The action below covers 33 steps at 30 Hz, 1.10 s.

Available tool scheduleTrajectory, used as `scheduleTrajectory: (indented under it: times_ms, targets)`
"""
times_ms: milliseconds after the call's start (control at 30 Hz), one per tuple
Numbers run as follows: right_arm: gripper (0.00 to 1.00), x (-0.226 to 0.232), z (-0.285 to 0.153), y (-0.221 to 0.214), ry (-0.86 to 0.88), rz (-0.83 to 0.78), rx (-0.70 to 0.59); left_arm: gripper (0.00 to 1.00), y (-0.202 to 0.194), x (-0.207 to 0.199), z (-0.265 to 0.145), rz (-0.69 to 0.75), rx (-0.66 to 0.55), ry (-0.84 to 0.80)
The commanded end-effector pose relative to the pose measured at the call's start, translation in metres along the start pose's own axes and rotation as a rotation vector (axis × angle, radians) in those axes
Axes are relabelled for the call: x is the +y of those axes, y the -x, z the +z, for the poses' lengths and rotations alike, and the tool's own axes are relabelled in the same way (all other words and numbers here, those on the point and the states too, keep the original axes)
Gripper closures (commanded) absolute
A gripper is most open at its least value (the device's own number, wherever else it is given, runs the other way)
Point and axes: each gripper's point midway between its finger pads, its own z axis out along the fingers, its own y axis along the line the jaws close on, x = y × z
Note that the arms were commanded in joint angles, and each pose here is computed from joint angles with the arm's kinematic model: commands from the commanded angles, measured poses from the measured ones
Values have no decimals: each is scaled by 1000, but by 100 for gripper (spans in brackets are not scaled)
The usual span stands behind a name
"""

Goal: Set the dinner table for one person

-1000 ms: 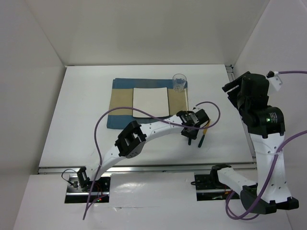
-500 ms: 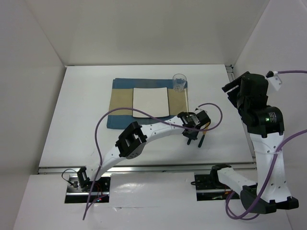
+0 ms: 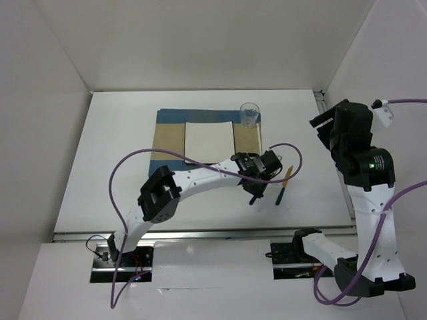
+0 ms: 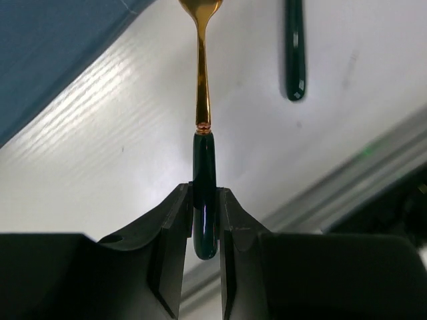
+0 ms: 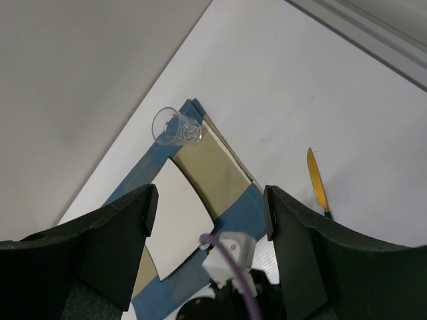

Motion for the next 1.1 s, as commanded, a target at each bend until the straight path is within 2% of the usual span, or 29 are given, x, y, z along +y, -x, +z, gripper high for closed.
scheduleTrajectory:
  times_ms: [0,100,167,200,267,300,400,467,600,733,800,933,1067]
  targets:
    - [23,1,7,7,-17,29,-39,100,24,-19,-68,36,-111,-118]
    - [22,2,11,5,-25,35,-33,100,24,-17,-97,44,-131,-166]
    - [22,5,18,1,-33,25,-15,100,15,-7,-107,21,-99,-181]
    - [22,9,19,0,-26,25,-5,100,19,-1,-127,8,-130,-198]
    - [21,9,24,-7,-33,26,15,100,18,29,-133,-72,-120,-181]
    - [21,12,25,-9,-16,31,22,100,30,54,-149,-125,-162,-173]
    - [21,18,35,-20,19,7,51,100,34,105,-161,-230,-179,-121]
    - [20,13,41,-33,19,-46,85,100,45,157,-170,-310,-220,-42]
    - [16,7,64,-67,-14,-141,201,100,51,241,-171,-429,-241,133]
    - [5,-10,84,-101,-91,-201,323,100,49,318,-164,-553,-232,231]
    - [0,-20,91,-112,-109,-236,365,100,46,338,-154,-570,-216,241]
    - [0,-31,98,-137,-120,-238,465,100,28,377,-128,-614,-154,309]
    - [0,-52,105,-157,-146,-229,528,100,15,398,-107,-642,-121,318]
